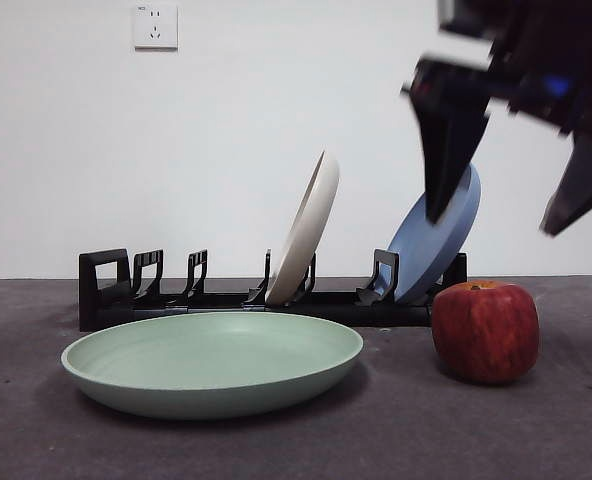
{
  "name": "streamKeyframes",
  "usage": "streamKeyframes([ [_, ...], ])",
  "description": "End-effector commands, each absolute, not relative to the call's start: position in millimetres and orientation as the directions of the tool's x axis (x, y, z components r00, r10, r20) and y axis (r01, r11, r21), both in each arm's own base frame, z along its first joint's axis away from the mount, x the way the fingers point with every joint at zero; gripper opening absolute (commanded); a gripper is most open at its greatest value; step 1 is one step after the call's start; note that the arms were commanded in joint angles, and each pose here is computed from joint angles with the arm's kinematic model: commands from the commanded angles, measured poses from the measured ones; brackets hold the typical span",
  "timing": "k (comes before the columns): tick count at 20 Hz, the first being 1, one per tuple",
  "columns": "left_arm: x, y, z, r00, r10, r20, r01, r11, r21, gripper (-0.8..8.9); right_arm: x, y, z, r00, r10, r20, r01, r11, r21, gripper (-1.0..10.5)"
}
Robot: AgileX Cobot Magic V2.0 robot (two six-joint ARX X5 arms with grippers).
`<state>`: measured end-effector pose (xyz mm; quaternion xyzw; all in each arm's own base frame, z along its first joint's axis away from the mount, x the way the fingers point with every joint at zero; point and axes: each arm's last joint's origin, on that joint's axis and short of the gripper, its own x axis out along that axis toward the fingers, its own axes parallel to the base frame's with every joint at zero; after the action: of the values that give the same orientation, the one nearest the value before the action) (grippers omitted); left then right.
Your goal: Take the green plate from the plate rack,put the plate on the table,take the apple from the table,put the apple in the plate
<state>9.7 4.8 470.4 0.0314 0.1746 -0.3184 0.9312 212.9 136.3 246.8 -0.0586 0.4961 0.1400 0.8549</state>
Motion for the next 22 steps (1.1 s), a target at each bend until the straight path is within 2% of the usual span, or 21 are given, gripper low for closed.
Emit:
streamKeyframes([
  [1, 9, 6, 470, 0.736, -0.584, -0.342, 0.599, 0.797, -0.073, 1.93, 221, 141, 233, 0.459, 0.145, -0.876, -0.293, 0.956, 0.005, 6.6],
  [4, 9, 6, 470, 0.736, -0.584, -0.342, 0.598, 0.798, -0.077, 1.93, 230, 147, 220, 0.444, 0.134, -0.886, -0.302, 0.953, -0.007, 6.6],
  [8, 9, 6, 470, 0.736, -0.584, -0.342, 0.595, 0.799, -0.084, 1.93, 240, 151, 197, 0.416, 0.049, -0.908, -0.289, 0.954, -0.081, 6.4],
  [12, 9, 6, 470, 0.736, -0.584, -0.342, 0.595, 0.799, -0.084, 1.93, 245, 152, 184, 0.38, 0.025, -0.925, -0.288, 0.953, -0.092, 4.4],
  [14, 9, 6, 470, 0.736, -0.584, -0.342, 0.595, 0.799, -0.083, 1.93, 245, 152, 183, 0.376, 0.024, -0.926, -0.294, 0.951, -0.095, 2.0],
  [15, 9, 6, 470, 0.736, -0.584, -0.342, 0.595, 0.799, -0.083, 1.93, 245, 152, 183, 0.375, 0.026, -0.927, -0.307, 0.947, -0.098, 0.5],
  [16, 9, 6, 470, 0.736, -0.584, -0.342, 0.595, 0.799, -0.083, 1.93, 245, 153, 183, 0.375, 0.026, -0.927, -0.319, 0.942, -0.102, -0.2],
  [19, 9, 6, 470, 0.739, -0.581, -0.342, 0.593, 0.801, -0.081, 1.93, 246, 153, 189, 0.364, 0.019, -0.931, -0.335, 0.935, -0.112, -0.1],
  [22, 9, 6, 470, 0.739, -0.581, -0.342, 0.592, 0.802, -0.081, 1.93, 252, 157, 215, 0.35, 0.011, -0.937, -0.356, 0.926, -0.123, -0.1],
])
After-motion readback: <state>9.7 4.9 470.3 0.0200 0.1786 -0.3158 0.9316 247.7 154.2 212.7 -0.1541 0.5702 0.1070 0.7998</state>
